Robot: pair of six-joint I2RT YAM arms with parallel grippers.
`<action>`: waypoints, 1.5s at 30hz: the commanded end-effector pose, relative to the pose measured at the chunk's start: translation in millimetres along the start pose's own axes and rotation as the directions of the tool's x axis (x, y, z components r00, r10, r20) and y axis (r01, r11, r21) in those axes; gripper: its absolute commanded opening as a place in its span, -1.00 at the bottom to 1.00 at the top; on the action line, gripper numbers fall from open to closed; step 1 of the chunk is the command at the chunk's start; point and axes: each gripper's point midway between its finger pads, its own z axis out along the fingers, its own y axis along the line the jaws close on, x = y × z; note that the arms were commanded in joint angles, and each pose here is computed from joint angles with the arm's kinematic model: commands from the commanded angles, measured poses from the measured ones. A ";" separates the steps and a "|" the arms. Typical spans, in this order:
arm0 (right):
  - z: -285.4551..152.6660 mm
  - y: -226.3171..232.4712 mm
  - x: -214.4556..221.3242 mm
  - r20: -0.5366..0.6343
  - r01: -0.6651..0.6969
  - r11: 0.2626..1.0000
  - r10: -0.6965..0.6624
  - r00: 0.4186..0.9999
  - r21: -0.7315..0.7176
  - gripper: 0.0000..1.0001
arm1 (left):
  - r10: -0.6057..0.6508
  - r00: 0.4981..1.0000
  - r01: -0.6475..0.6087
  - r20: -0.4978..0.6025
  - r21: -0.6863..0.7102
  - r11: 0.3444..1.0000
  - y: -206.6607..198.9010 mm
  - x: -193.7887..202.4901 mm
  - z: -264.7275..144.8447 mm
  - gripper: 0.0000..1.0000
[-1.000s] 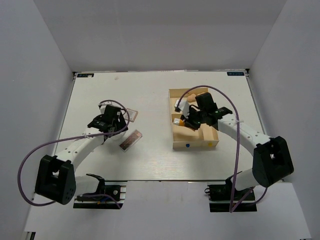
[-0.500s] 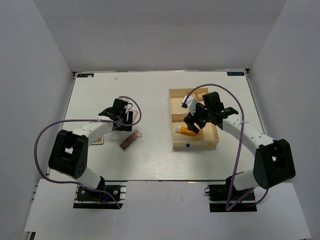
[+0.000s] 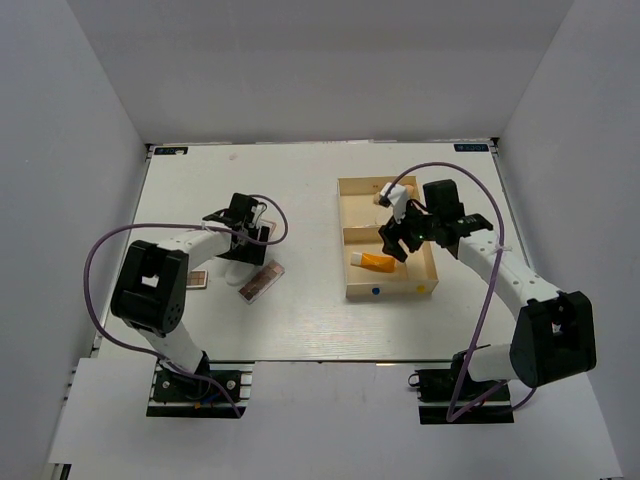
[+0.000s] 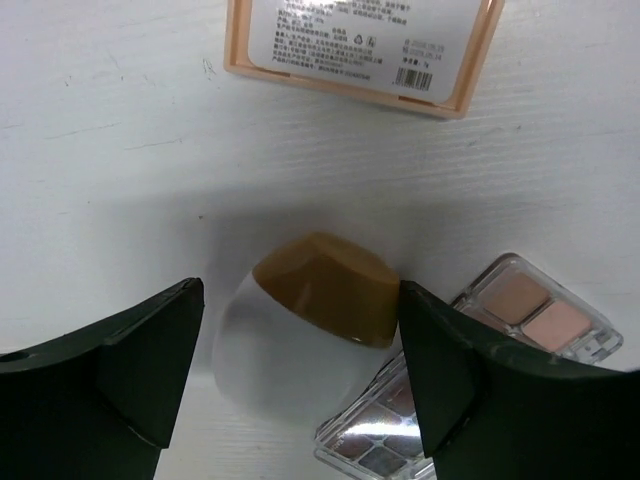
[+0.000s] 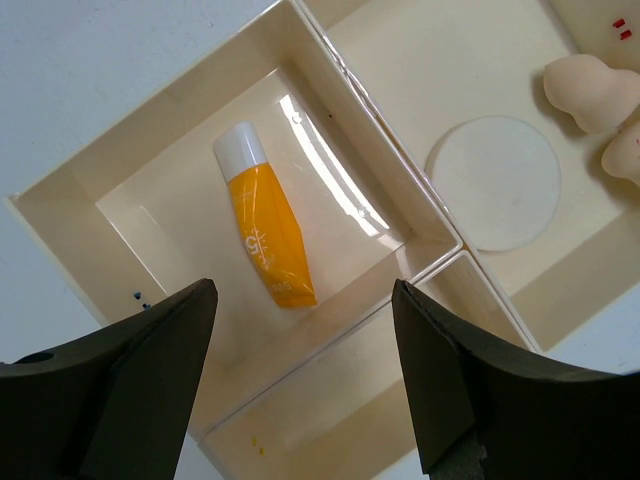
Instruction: Organize the makeup
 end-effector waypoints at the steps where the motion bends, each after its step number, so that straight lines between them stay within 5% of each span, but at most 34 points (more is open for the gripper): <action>1: -12.3 -3.8 -19.0 0.062 -0.008 1.000 0.007 0.998 0.006 0.54 | -0.006 0.998 0.009 -0.070 0.048 0.999 -4.1 12.0 3.6 0.62; 5: -14.6 -5.5 -19.2 0.072 -0.016 1.000 0.015 0.997 0.007 0.53 | -0.026 0.998 0.029 -0.054 0.060 0.998 -6.0 9.8 -2.4 0.03; 8: -16.9 -7.7 -18.0 0.078 -0.023 1.000 0.022 0.997 0.011 0.52 | -0.039 0.999 0.040 -0.025 0.072 0.997 -6.5 3.5 -12.6 -0.20; 17: -19.5 -11.2 -16.0 0.089 -0.056 0.998 0.055 0.995 0.009 0.48 | -0.084 0.963 -0.002 0.256 0.317 0.948 -44.0 -88.4 -87.2 -0.41; 21: -19.9 -12.0 -12.5 0.090 -0.073 0.997 0.072 0.993 0.008 0.36 | -0.146 0.935 -0.079 0.322 0.594 0.800 -102.1 -126.1 -128.6 -0.51; 33: -40.2 -47.1 -11.6 0.128 -0.148 0.972 0.125 0.984 0.184 0.27 | -0.190 0.936 -0.222 0.297 0.916 0.334 -252.8 -150.5 -197.3 -0.49; 38: -50.2 -52.7 -12.6 0.156 -0.170 0.962 0.138 0.978 0.212 0.28 | -0.172 0.950 -0.202 0.262 0.931 0.305 -287.2 -141.7 -187.6 -0.38; 45: -55.4 -50.2 -11.4 0.171 -0.163 0.966 0.129 0.977 0.202 0.37 | -0.156 0.962 -0.151 0.225 0.911 0.385 -305.1 -135.0 -161.9 0.26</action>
